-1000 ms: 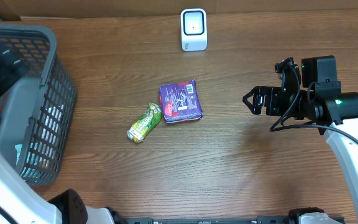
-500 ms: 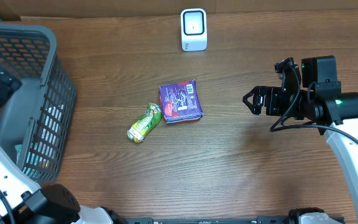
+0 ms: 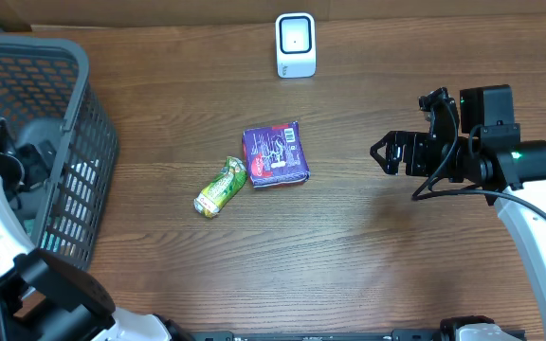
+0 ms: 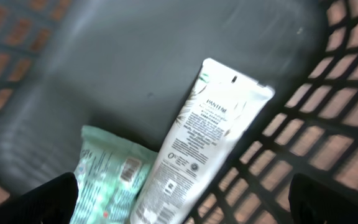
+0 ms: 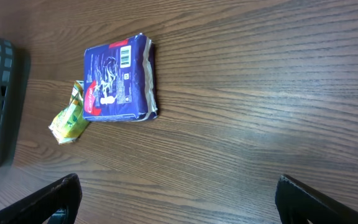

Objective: Scan the item barcode
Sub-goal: 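Reach the left gripper into the basket and grasp the white tube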

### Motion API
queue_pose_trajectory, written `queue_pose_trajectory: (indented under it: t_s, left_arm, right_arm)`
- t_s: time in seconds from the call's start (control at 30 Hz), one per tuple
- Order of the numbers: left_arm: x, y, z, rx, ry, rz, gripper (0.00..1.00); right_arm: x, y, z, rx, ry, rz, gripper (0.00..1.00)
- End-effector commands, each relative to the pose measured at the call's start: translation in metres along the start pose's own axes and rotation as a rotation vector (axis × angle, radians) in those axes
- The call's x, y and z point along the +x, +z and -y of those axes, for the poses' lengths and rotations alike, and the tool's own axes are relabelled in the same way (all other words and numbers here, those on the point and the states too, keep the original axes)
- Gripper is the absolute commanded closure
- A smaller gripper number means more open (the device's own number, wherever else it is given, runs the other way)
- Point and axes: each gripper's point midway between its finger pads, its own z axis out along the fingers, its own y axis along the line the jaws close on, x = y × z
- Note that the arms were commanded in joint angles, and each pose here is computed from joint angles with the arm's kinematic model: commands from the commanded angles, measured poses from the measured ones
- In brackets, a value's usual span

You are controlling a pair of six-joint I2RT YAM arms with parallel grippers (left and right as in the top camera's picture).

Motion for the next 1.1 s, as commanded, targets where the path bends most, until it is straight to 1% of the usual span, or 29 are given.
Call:
queue_pose_trajectory:
  t_s: [0.0,0.13,0.27,0.4,0.47,0.53,0.63,0.73,0.77,0.83,0.87,0.9,0.97,1.0,1.07]
  left_arm:
    - [0.009,0.021,0.002,0.006,0.131,-0.038,0.00]
    - [0.008,0.038,0.001,0.008,0.205,-0.040,0.02]
    - [0.014,0.061,0.001,0.024,0.276,-0.084,0.06]
    - [0.023,0.093,0.001,0.047,0.281,-0.155,0.05]
    - [0.031,0.108,0.001,0.060,0.279,-0.196,0.06]
    - [0.038,0.121,0.002,0.071,0.276,-0.231,0.09]
    - [0.044,0.135,0.003,0.083,0.279,-0.262,0.11]
    - [0.048,0.143,0.004,0.094,0.300,-0.277,0.18]
    - [0.047,0.145,0.003,0.094,0.299,-0.275,0.23]
    - [0.045,0.147,0.003,0.090,0.301,-0.264,0.48]
    - [0.044,0.147,0.003,0.089,0.301,-0.261,0.51]
    - [0.042,0.148,0.002,0.086,0.301,-0.255,0.59]
    - [0.040,0.148,0.003,0.083,0.304,-0.245,0.82]
    - [0.039,0.148,0.003,0.082,0.304,-0.243,0.96]
    - [0.037,0.148,0.002,0.081,0.300,-0.239,0.96]
  right_arm:
    - [-0.003,-0.002,-0.003,0.000,-0.015,0.013,0.00]
    - [-0.003,-0.002,-0.004,-0.001,-0.015,0.013,0.00]
    - [-0.003,-0.002,-0.004,-0.001,-0.015,0.013,0.00]
    - [-0.003,-0.002,-0.003,0.000,-0.015,0.013,0.00]
    - [-0.003,-0.002,-0.003,0.000,-0.015,0.013,0.00]
    - [-0.003,-0.002,-0.003,0.000,-0.015,0.013,0.00]
    - [-0.003,-0.002,-0.004,-0.001,-0.015,0.013,0.00]
    - [-0.003,-0.002,-0.003,0.000,-0.015,0.013,0.00]
    - [-0.003,-0.002,-0.004,-0.001,-0.015,0.013,0.00]
    - [-0.003,-0.002,-0.003,0.000,-0.015,0.013,0.00]
    - [-0.003,-0.002,-0.003,0.000,-0.015,0.013,0.00]
    - [-0.003,-0.002,-0.003,0.000,-0.015,0.013,0.00]
    - [-0.003,-0.002,-0.004,-0.001,-0.015,0.013,0.00]
    - [-0.003,-0.002,-0.003,0.000,-0.015,0.013,0.00]
    - [-0.003,-0.002,-0.003,0.000,-0.015,0.013,0.00]
